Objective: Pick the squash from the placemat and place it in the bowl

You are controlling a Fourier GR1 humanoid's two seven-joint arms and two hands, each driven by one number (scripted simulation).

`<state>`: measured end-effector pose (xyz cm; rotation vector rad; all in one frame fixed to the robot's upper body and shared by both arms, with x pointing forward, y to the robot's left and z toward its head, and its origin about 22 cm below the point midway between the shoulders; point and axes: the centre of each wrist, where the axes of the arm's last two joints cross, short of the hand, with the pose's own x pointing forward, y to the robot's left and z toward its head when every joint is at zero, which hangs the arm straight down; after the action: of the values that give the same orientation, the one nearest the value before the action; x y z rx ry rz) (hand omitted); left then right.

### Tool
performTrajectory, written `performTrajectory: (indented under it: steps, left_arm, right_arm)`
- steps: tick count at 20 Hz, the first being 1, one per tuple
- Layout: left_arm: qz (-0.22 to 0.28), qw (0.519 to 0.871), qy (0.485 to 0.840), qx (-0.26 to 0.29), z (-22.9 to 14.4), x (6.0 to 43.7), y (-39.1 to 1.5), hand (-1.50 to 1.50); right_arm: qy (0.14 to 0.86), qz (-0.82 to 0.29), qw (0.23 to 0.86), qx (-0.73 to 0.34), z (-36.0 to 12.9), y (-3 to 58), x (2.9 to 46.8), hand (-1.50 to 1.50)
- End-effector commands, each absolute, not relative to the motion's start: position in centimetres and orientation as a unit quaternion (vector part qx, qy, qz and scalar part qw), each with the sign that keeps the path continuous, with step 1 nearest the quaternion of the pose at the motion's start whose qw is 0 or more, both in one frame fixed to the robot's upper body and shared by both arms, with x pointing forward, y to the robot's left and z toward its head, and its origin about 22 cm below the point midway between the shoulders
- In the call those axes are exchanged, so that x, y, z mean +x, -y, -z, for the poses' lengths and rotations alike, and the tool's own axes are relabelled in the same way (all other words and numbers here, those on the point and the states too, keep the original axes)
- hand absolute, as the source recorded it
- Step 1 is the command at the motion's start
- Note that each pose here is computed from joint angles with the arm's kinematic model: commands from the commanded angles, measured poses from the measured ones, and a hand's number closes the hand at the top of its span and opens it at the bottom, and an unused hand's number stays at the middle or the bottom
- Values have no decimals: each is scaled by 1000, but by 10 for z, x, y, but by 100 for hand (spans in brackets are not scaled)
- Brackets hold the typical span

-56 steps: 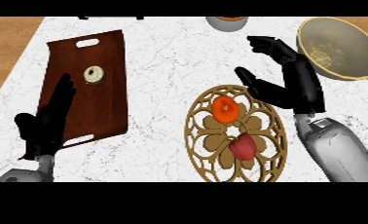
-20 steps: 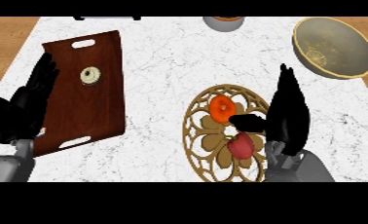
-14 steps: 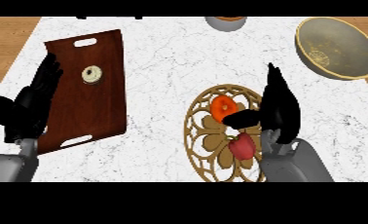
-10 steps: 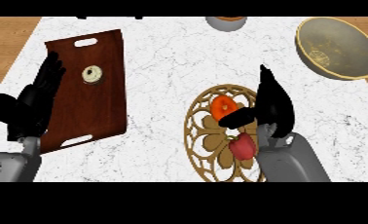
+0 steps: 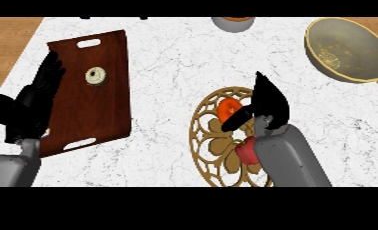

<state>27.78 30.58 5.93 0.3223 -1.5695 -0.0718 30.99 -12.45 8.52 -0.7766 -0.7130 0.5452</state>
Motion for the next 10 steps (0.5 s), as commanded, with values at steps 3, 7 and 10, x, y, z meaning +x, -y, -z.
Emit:
performTrajectory:
  steps: [3, 7, 10]
  left_arm:
    - [35, 695, 704, 141, -63, 278, -301, 0]
    - [35, 697, 702, 141, -57, 273, -297, 0]
    - [30, 693, 706, 144, -48, 276, -301, 0]
  right_arm:
    - [242, -270, 811, -458, -88, 95, 314, -150]
    - [239, -270, 820, -444, -75, 103, 325, -150]
    - [227, -272, 835, -422, -61, 103, 314, -150]
